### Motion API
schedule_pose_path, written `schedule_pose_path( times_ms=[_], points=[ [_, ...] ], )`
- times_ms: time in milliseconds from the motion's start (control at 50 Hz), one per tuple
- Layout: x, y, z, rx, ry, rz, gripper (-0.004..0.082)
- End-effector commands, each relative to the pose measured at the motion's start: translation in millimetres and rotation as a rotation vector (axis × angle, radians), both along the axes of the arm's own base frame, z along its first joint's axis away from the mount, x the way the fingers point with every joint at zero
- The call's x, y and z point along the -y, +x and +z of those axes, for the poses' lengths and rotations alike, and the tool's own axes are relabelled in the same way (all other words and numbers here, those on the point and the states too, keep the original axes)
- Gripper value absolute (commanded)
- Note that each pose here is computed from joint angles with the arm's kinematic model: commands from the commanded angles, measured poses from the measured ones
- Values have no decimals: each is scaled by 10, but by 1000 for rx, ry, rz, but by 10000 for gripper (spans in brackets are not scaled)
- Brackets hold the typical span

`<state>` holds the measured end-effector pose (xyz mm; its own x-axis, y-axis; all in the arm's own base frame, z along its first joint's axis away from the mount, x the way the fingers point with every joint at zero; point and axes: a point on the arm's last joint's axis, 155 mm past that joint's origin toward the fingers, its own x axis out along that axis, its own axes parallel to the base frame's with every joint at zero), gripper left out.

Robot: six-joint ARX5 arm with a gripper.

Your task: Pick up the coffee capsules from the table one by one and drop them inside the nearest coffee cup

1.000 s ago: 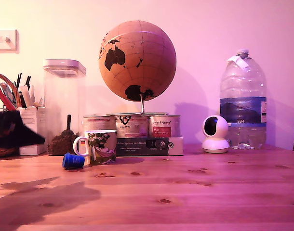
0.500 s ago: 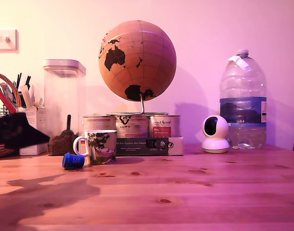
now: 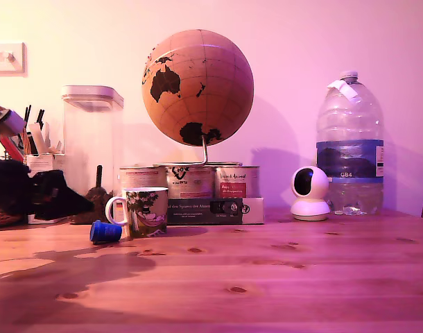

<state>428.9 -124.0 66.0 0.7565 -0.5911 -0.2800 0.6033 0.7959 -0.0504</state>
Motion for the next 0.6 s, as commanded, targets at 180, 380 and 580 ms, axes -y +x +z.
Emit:
schedule_pose_path(
  times_ms=[180, 380, 580],
  points=[
    [32, 137, -132, 3, 35, -16, 585],
    [71, 233, -206, -7, 35, -25, 583],
    [132, 322, -310, -28, 43, -45, 577]
  ],
)
